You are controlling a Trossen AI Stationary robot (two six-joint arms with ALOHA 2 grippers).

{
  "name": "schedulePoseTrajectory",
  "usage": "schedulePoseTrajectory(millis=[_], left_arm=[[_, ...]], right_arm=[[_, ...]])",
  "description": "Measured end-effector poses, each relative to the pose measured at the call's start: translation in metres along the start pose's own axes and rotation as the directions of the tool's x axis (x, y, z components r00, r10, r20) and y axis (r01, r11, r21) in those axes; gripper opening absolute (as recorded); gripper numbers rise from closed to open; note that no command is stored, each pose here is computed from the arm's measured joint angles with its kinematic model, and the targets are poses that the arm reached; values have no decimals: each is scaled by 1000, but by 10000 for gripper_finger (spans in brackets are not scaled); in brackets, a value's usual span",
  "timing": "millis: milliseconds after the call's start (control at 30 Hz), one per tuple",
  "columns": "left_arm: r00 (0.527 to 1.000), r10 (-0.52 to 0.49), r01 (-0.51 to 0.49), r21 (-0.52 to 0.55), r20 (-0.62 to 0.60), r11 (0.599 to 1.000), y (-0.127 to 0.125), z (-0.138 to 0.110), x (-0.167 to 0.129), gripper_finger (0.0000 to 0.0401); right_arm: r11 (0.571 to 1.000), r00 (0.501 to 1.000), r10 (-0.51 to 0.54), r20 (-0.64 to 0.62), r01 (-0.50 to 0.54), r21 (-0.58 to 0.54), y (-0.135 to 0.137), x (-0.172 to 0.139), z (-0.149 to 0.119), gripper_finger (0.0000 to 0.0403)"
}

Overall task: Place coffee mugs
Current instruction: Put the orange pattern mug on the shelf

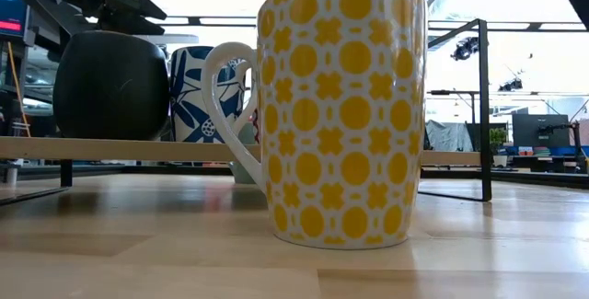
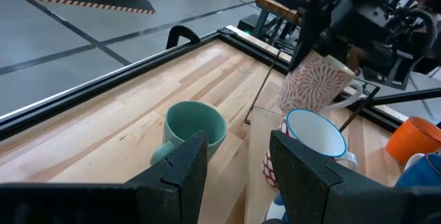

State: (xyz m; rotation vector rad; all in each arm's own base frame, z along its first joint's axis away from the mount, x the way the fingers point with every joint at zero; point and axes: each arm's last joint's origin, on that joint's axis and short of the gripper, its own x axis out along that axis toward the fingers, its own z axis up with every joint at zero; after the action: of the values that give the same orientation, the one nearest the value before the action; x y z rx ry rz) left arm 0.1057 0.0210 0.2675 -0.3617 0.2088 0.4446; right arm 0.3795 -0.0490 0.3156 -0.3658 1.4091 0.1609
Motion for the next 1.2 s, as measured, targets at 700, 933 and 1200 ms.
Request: schedulePoseTrajectory(millis=[700, 933, 1200], left_arm=[[1000, 0, 0, 0, 0, 1000, 0, 0, 0, 147], [1000, 0, 0, -1, 0, 1000, 0, 0, 0, 147], [1000, 0, 0, -3, 1, 1000, 0, 0, 0, 147]], right_arm=[[997, 997, 63, -49, -61, 40, -2, 42, 17, 0], [991, 995, 75, -73, -66, 114, -3, 43, 14, 0], [988, 993, 66, -95, -51, 147, -4, 49, 16, 0]])
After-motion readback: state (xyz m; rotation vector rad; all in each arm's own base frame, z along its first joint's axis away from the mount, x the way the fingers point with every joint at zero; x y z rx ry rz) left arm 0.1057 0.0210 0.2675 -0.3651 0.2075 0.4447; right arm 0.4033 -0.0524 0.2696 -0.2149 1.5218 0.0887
